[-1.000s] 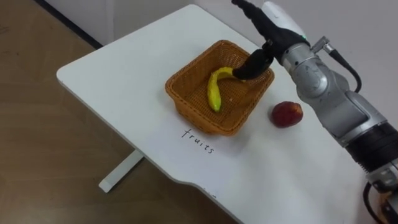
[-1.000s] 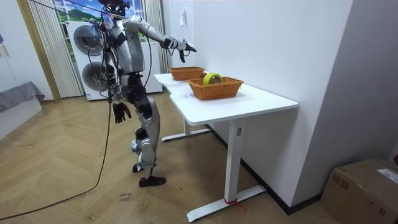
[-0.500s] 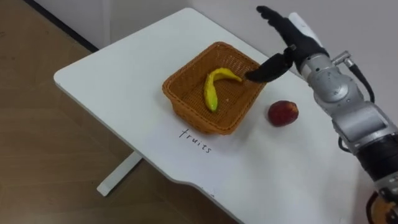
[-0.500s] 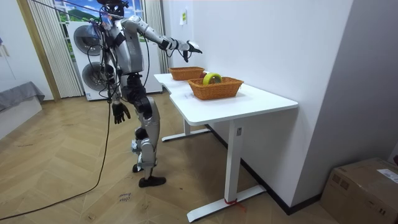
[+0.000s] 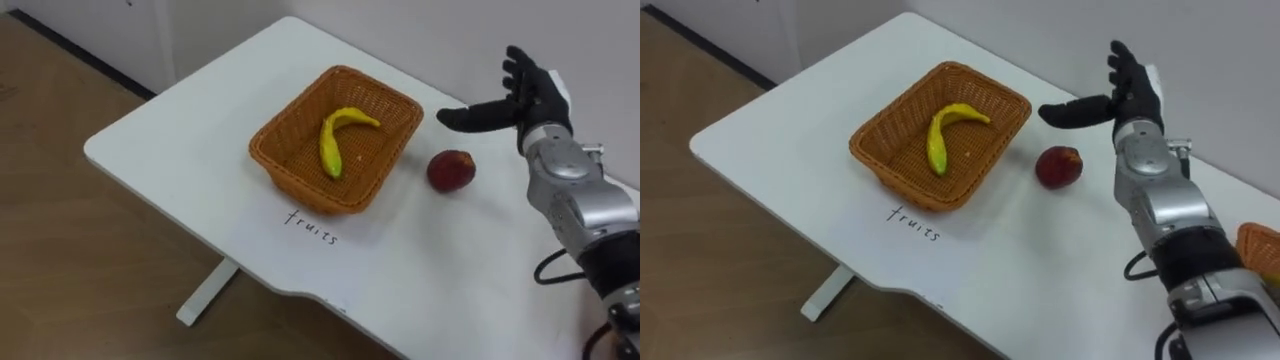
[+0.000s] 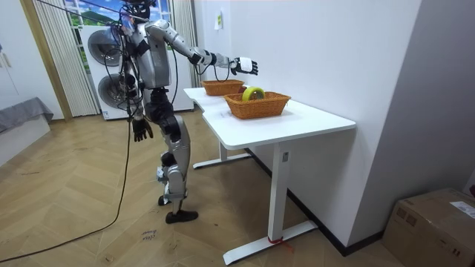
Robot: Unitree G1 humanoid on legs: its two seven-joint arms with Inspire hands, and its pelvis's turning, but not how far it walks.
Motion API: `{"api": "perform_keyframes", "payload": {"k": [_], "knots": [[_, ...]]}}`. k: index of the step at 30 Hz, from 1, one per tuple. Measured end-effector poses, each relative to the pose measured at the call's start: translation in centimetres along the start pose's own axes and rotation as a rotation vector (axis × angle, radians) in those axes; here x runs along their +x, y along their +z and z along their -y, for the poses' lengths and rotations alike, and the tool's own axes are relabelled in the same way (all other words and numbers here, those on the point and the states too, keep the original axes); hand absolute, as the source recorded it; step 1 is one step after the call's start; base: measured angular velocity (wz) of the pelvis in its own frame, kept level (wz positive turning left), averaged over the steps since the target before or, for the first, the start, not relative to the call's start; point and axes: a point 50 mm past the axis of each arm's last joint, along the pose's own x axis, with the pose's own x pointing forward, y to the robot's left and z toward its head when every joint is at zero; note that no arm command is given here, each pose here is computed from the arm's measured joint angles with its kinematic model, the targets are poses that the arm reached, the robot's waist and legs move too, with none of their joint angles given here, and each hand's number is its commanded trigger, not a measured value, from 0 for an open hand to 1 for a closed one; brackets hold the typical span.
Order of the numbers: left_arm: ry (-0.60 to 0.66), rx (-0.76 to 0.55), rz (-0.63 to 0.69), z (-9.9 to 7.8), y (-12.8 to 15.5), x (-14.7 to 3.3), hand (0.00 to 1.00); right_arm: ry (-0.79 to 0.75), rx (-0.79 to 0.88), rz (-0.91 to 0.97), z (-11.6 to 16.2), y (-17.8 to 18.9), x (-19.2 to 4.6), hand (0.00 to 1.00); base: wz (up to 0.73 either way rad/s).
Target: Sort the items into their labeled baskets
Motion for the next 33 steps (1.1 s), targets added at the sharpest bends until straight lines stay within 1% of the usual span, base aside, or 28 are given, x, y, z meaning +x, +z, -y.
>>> {"api": "perform_keyframes", "payload": {"k": [4, 7, 14, 18, 22, 33], "knots": [[-0.015, 0.013, 0.013, 0.6, 0.4, -0.1, 0.00, -0.033, 0.025, -0.037, -0.2, -1.0, 0.0, 0.00, 0.05], [-0.029, 0.023, 0.039, 1.1, 1.3, -0.1, 0.00, -0.055, 0.047, -0.054, -0.3, -1.4, 0.0, 0.00, 0.01], [-0.037, 0.011, 0.086, 1.4, 2.6, -0.1, 0.00, -0.118, 0.056, -0.065, 0.4, -1.8, 0.2, 0.00, 0.02], [-0.041, 0.017, 0.108, 1.7, 3.4, -0.1, 0.00, -0.156, 0.085, -0.111, 1.1, -2.7, 0.3, 0.00, 0.03], [-0.050, 0.030, 0.116, 2.1, 3.5, -0.2, 0.00, -0.164, 0.096, -0.124, 1.3, -3.0, 0.2, 0.00, 0.00], [-0.058, 0.029, 0.113, 2.2, 3.4, -0.2, 0.00, -0.136, 0.095, -0.125, 1.1, -3.1, 0.3, 0.00, 0.00]]}}
